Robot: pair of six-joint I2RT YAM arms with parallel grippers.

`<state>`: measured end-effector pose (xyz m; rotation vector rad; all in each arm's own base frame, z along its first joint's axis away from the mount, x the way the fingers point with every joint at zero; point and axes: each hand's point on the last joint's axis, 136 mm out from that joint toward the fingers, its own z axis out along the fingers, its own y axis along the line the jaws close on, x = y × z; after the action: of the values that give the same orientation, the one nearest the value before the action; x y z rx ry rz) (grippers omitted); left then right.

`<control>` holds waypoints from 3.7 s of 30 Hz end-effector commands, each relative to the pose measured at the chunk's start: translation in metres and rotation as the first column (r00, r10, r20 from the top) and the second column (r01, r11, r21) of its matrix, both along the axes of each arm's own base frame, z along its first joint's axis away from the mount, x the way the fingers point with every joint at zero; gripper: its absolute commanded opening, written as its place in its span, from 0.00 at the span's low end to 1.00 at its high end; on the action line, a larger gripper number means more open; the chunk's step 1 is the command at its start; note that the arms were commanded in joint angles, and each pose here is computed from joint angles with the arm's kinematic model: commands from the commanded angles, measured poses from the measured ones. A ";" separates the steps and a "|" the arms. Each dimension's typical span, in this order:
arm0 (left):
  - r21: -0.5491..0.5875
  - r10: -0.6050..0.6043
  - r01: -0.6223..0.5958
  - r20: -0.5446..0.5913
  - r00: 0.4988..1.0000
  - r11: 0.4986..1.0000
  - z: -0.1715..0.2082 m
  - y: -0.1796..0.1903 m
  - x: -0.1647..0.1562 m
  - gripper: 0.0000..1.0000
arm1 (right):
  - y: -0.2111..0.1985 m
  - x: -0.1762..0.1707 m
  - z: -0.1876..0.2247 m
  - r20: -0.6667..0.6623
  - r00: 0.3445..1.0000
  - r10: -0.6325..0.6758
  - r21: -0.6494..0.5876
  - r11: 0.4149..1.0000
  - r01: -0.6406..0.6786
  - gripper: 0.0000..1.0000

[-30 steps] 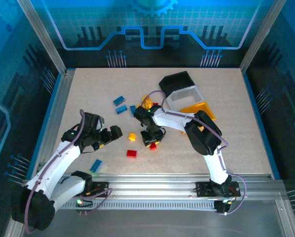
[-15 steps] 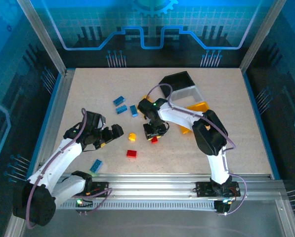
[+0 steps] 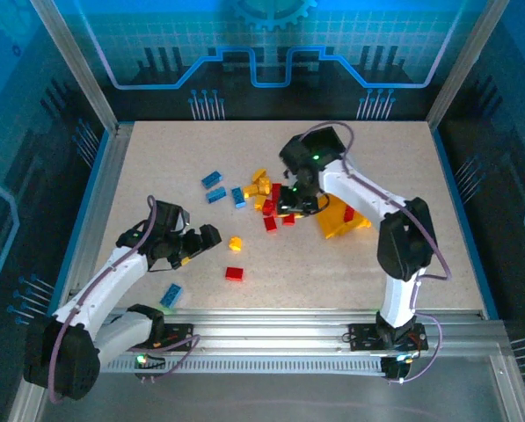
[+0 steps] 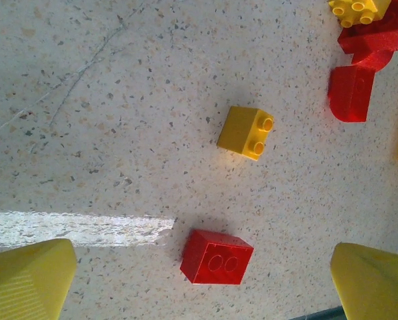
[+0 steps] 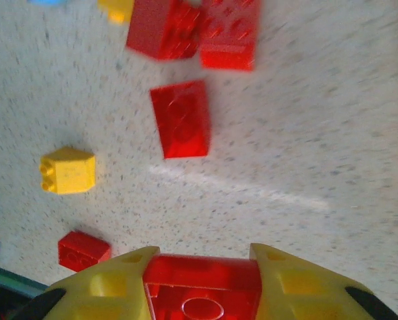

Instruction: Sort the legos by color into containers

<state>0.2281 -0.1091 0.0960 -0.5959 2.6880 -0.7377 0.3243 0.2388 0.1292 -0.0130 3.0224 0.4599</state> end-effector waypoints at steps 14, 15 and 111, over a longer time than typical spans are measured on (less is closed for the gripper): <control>0.148 0.187 -0.171 -0.103 0.977 0.974 0.004 0.059 0.004 0.99 | -0.123 0.022 -0.023 -0.050 0.962 -0.270 -0.025 0.963 0.269 0.27; 0.156 0.205 -0.186 -0.115 0.972 0.970 0.004 0.064 0.003 0.99 | -0.125 0.024 -0.026 -0.054 0.961 -0.273 -0.030 0.962 0.271 0.27; 0.193 -0.033 0.317 -0.808 0.589 0.929 -0.086 0.029 -0.062 0.61 | -0.033 -0.003 0.012 0.200 0.979 -0.035 0.170 0.986 0.001 0.61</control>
<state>0.1367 -0.0554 0.0210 -0.7202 3.7249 0.3198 0.3266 0.1972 0.1270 0.0376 2.7989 0.6682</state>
